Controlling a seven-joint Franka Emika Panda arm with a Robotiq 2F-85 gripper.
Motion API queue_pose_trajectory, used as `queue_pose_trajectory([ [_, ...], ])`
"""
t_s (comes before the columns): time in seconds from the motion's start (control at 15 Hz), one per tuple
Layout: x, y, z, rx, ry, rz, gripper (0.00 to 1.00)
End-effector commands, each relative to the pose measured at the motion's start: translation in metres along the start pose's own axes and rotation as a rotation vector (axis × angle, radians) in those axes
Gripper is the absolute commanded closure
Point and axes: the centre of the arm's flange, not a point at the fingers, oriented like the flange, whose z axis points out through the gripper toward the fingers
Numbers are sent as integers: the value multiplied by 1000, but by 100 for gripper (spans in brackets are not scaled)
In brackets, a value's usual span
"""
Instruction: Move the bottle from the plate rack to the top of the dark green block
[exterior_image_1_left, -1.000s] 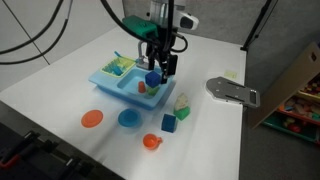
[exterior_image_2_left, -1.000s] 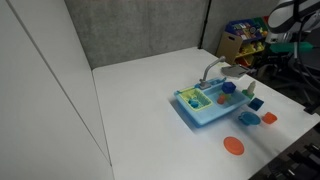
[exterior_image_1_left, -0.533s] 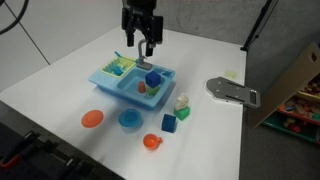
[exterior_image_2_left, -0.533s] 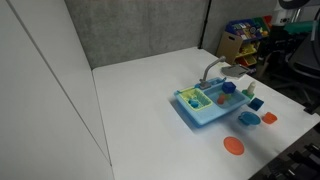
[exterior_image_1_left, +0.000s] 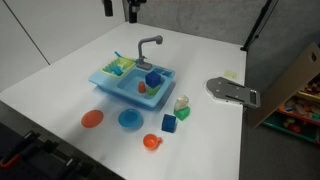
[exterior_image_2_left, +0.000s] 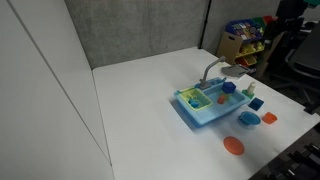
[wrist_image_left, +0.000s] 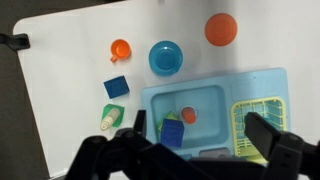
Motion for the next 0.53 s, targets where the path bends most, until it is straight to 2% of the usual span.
queue_pose_trajectory([
  [0.0,-15,-4,-26,-11,38,-57,0],
  [0.2,-17,-3,-34,-3,54,-65,0],
  [0.47,-11,-5,-24,3,46,-39,0],
])
